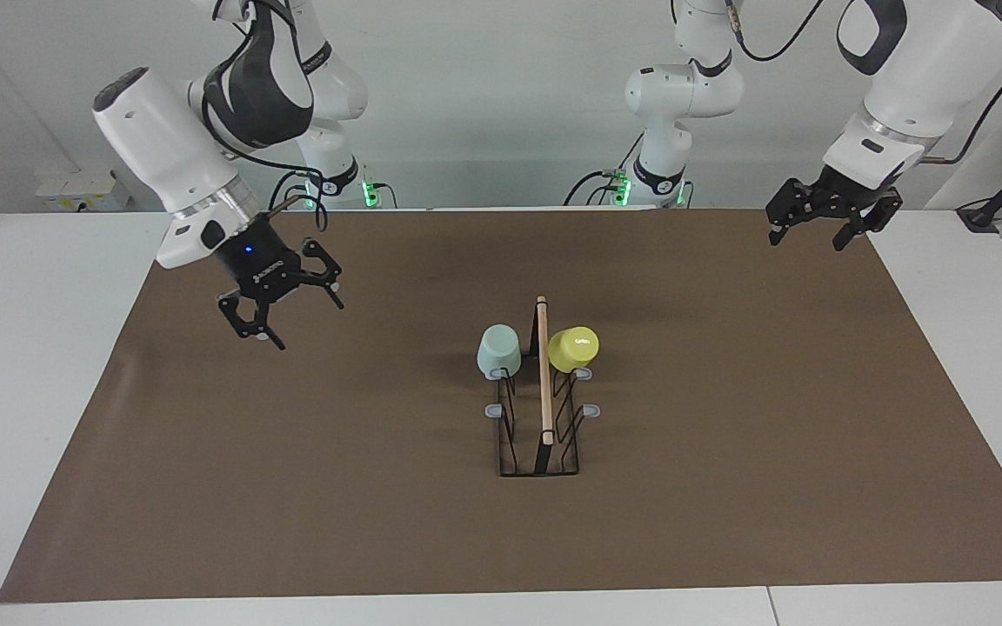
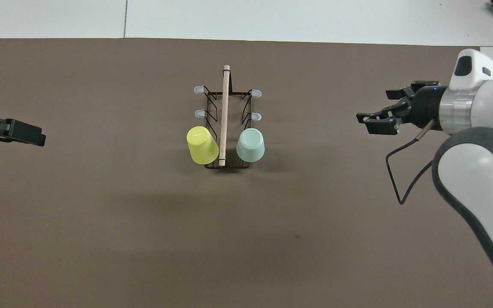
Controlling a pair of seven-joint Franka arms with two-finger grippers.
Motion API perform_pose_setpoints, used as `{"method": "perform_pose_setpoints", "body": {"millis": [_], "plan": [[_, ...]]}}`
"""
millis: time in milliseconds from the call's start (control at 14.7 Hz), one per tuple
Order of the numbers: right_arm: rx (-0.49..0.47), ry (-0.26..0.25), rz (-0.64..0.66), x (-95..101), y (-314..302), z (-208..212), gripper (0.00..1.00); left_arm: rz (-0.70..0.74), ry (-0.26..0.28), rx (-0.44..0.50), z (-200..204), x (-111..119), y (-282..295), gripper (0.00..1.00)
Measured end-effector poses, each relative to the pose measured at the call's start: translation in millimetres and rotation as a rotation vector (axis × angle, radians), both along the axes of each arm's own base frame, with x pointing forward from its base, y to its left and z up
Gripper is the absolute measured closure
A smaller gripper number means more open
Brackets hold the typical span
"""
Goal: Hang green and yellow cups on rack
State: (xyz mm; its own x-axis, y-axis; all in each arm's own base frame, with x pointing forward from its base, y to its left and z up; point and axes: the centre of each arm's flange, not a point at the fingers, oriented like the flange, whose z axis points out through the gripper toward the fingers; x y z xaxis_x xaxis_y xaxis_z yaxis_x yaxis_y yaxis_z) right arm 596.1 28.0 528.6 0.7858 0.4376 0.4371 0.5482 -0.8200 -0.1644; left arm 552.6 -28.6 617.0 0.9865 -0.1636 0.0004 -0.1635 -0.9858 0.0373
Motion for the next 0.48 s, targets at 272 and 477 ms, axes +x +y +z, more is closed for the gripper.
{"method": "perform_pose_setpoints", "body": {"millis": [272, 477], "plan": [[-0.071, 0.051, -0.070, -2.0, -75, 0, 0.00, 0.000, 0.000, 0.000, 0, 0, 0, 0.00], [-0.194, 0.138, -0.045, -8.8, -79, -5, 0.00, 0.000, 0.000, 0.000, 0, 0, 0, 0.00]]}}
